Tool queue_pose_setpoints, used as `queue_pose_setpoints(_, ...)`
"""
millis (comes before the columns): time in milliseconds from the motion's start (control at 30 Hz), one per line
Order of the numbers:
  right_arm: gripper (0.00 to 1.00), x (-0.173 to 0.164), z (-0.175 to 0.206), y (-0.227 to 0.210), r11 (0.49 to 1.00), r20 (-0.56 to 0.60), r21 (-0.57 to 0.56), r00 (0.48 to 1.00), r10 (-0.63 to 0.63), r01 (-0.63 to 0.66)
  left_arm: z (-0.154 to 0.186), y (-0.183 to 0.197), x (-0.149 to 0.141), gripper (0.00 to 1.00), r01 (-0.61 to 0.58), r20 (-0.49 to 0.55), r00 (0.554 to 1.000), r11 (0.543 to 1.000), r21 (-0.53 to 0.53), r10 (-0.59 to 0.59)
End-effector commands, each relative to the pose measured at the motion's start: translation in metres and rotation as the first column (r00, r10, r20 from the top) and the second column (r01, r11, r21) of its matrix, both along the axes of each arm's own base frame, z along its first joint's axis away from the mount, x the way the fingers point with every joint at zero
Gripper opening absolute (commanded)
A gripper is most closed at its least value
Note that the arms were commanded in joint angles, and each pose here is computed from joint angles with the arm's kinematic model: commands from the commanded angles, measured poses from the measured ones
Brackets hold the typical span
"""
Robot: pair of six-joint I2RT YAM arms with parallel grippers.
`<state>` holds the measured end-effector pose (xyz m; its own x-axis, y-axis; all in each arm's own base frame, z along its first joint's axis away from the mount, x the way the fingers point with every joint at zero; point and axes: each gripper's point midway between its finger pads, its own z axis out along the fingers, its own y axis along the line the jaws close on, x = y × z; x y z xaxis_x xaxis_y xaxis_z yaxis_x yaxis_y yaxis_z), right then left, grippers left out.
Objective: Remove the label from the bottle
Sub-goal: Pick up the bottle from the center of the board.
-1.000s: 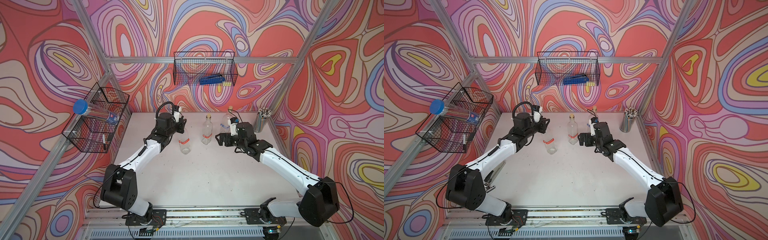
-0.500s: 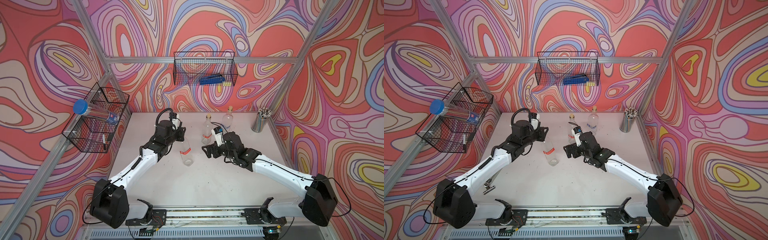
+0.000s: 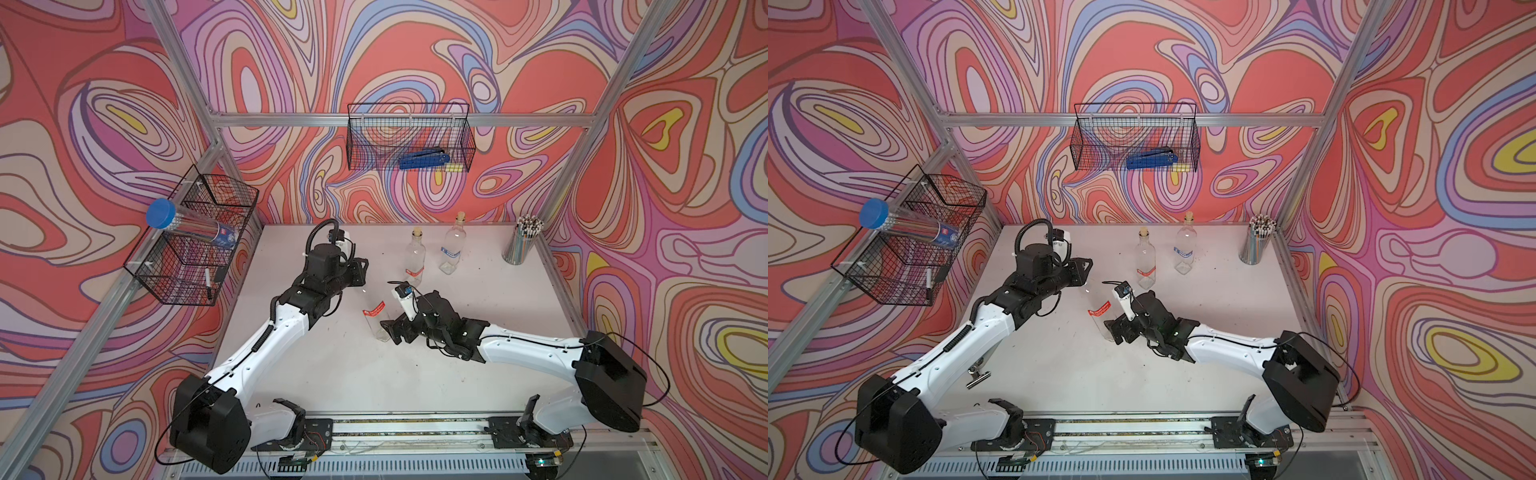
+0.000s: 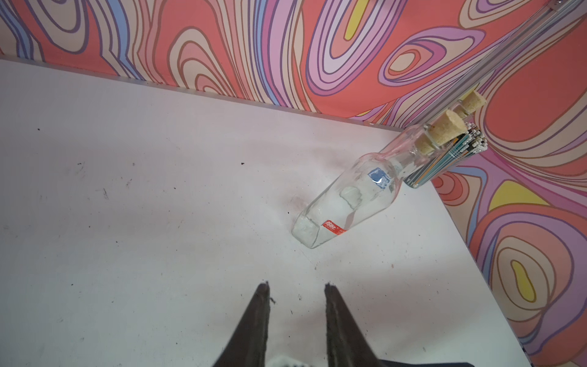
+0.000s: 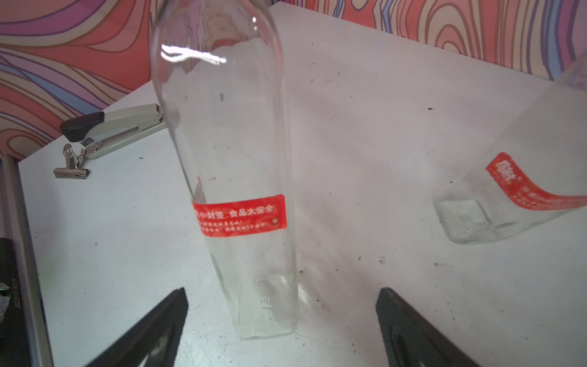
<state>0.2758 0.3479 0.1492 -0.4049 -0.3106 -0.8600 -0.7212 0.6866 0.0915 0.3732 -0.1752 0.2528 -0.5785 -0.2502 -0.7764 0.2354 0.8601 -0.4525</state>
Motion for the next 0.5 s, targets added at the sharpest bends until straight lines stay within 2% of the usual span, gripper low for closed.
queue_pose_setpoints(0, 0.97, 0.01, 0.012, 0.01, 1.0, 0.084, 0.021, 0.996, 0.007, -0.009, 0.047, -0.008, -0.005, 0.0, 0.031, 0.07, 0.997, 0.995, -0.099, -0.024)
queue_pose_setpoints(467, 0.96, 0.015, 0.006, 0.021, 0.999, 0.114, 0.015, 0.993, 0.032, -0.034, 0.072, -0.019, -0.016, 0.0, 0.099, 0.091, 0.992, 0.98, -0.17, -0.085)
